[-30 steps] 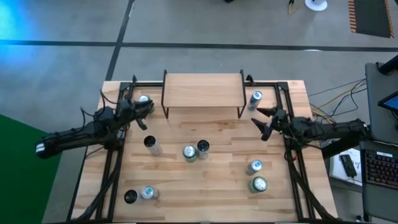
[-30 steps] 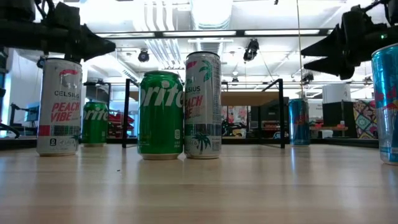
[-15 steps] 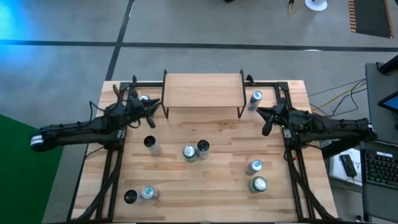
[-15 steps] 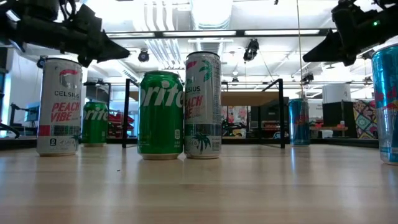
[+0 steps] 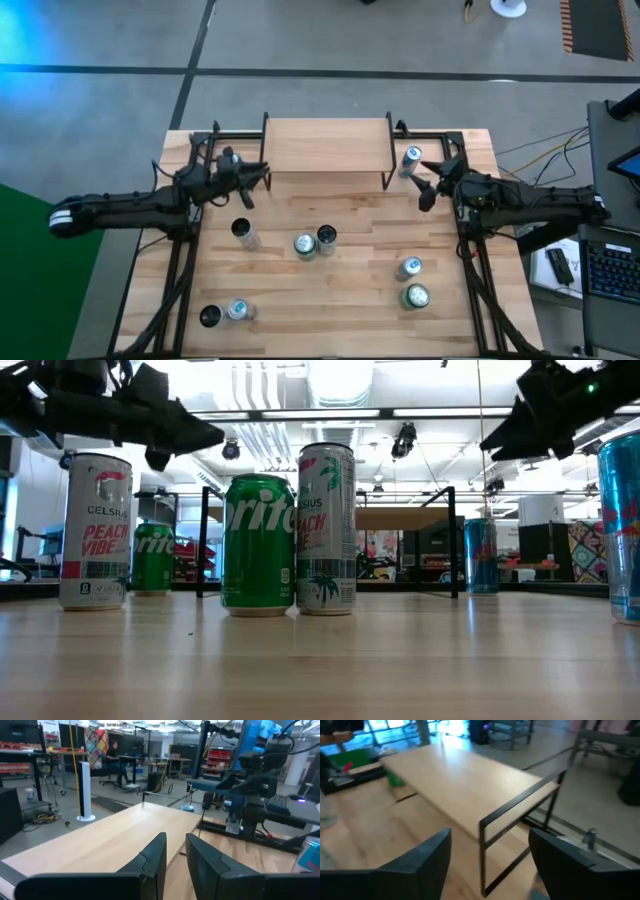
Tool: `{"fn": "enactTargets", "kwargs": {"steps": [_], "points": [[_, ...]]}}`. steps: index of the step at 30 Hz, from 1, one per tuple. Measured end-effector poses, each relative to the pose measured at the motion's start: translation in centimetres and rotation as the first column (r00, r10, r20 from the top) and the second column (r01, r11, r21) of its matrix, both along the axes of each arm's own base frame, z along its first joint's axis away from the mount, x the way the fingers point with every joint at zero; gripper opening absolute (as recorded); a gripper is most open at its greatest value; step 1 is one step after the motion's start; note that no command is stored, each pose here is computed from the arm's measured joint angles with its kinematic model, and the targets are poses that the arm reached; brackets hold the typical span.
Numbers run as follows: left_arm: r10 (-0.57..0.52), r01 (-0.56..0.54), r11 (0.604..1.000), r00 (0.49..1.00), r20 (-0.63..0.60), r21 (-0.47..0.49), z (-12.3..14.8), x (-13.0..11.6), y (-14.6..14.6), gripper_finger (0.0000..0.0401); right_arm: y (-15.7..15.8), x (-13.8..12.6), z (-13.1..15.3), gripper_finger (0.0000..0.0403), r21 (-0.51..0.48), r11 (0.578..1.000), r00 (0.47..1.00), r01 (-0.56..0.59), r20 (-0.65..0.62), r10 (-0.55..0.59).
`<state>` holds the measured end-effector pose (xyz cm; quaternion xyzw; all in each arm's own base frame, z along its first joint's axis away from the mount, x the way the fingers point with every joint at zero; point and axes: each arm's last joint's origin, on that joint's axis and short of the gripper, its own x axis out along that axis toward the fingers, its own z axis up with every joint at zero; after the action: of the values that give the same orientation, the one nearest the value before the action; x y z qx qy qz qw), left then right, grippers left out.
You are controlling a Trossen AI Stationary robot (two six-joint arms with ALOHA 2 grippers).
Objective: Sort soda cans
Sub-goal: Put the top right blue soda can on the shelf
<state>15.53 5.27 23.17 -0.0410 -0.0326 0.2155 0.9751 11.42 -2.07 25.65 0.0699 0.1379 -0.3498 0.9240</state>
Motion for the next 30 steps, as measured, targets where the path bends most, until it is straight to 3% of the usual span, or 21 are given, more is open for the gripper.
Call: {"fn": "enactTargets", "kwargs": {"steps": [5,11,14,19,24,30], "points": [[-0.013,0.006,0.994,0.998,-0.067,-0.11,0.4,0.3,0.1,0.0073,-0.2,-1.5,3.1,0.0267,-0.021,0.996,0.996,0.091,-0.011,-0.091],[0.003,-0.06,0.973,0.968,-0.25,-0.222,-0.3,1.4,0.3,0.015,-0.8,-2.0,5.2,0.0267,-0.009,0.973,0.961,0.231,-0.152,-0.229],[0.069,-0.145,0.952,0.96,-0.273,-0.269,-1.1,2.0,0.7,0.0184,-1.4,-1.0,6.1,0.0267,0.043,0.974,0.948,0.222,-0.243,-0.205],[0.144,-0.235,0.937,0.934,-0.327,-0.259,-2.3,2.7,1.1,0.0209,-3.4,1.3,6.7,0.0268,0.143,0.975,0.922,0.17,-0.373,-0.106],[0.149,-0.24,0.936,0.933,-0.328,-0.256,-2.7,3.4,1.1,0.021,-6.9,3.7,5.7,0.0269,0.27,0.953,0.873,0.135,-0.487,0.015],[0.101,-0.178,0.957,0.944,-0.315,-0.229,-2.0,3.9,0.1,0.021,-11.5,5.6,3.0,0.027,0.395,0.9,0.787,0.185,-0.608,0.104]]}}
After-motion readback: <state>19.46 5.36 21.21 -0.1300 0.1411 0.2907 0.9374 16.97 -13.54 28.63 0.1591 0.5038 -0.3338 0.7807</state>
